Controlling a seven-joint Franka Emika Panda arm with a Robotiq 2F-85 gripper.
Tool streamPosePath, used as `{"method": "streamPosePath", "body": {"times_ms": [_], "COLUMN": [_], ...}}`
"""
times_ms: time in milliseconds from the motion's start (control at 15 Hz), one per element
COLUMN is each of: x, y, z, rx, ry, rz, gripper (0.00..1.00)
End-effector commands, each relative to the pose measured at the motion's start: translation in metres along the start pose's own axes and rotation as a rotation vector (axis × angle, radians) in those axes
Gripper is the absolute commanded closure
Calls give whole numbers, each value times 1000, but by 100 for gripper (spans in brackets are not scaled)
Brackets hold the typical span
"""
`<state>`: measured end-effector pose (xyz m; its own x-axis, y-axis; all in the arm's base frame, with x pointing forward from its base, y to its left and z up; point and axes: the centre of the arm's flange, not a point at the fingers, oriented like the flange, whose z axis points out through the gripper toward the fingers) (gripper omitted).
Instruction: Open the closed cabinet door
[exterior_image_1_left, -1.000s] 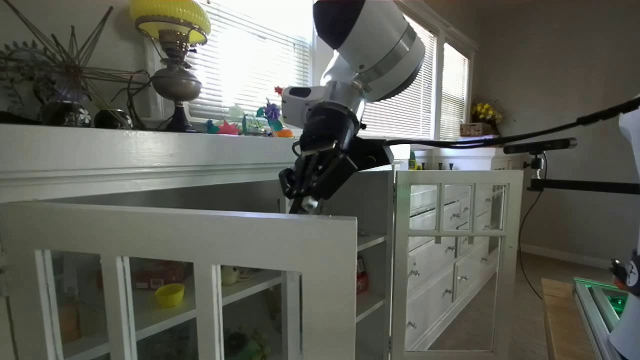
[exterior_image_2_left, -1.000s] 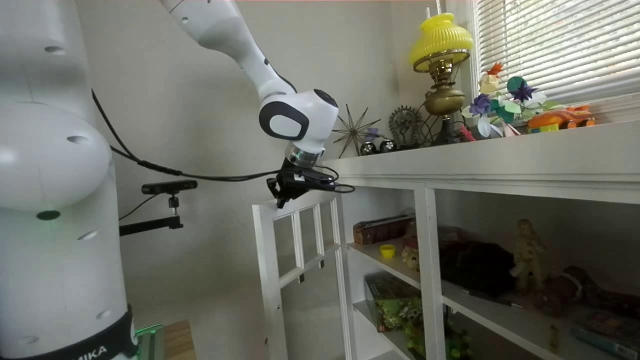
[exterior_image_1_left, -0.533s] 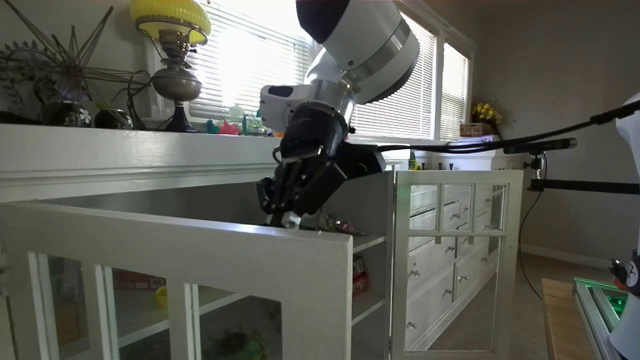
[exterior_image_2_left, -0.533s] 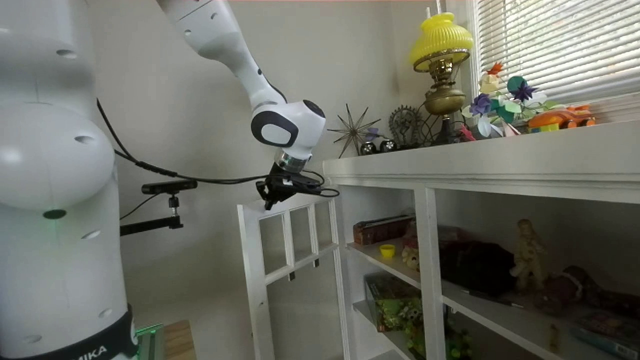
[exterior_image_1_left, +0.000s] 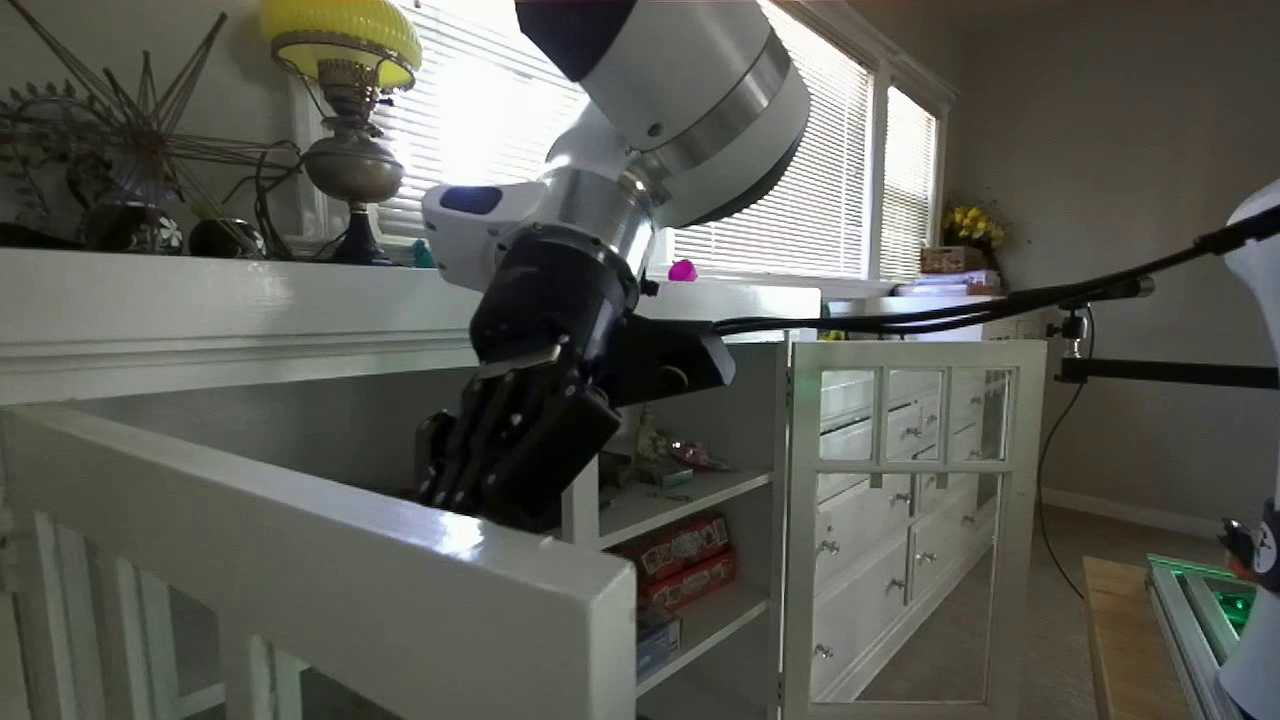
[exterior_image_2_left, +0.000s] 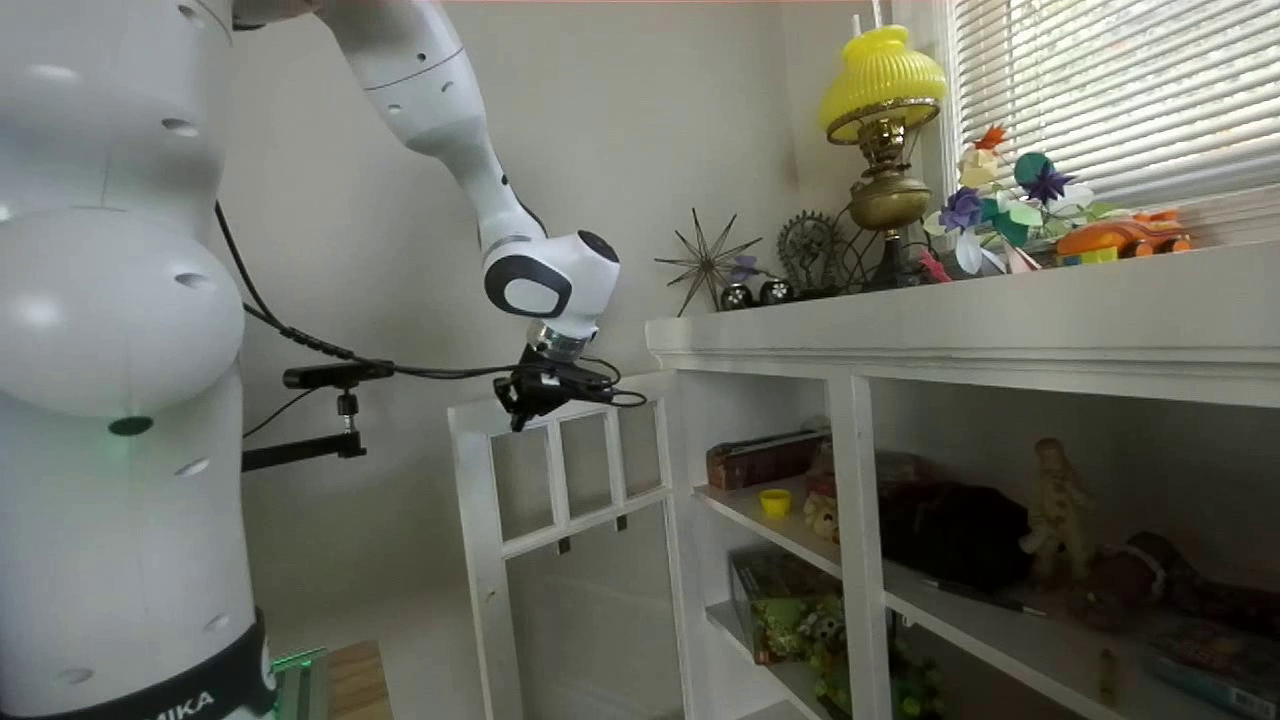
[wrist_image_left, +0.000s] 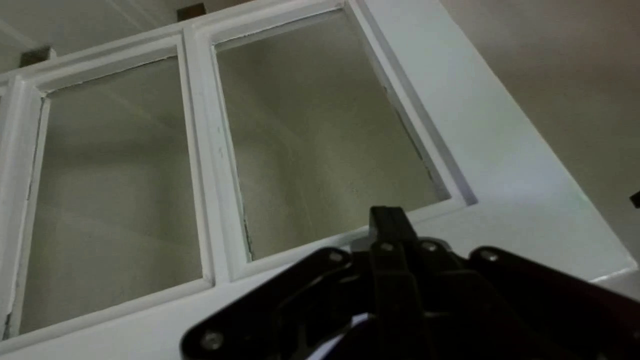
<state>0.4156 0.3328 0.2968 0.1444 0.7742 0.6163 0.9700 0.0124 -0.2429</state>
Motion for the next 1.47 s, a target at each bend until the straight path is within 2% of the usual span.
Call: {"method": "streamPosePath", "body": {"times_ms": [0, 400, 1400], "x": [27, 49, 76], "y": [16, 25, 34], "z": [22, 33, 48], "rx": [-9, -2, 22], "ry": [22, 41, 69], "rz": [23, 23, 23], "gripper": [100, 100, 100]}}
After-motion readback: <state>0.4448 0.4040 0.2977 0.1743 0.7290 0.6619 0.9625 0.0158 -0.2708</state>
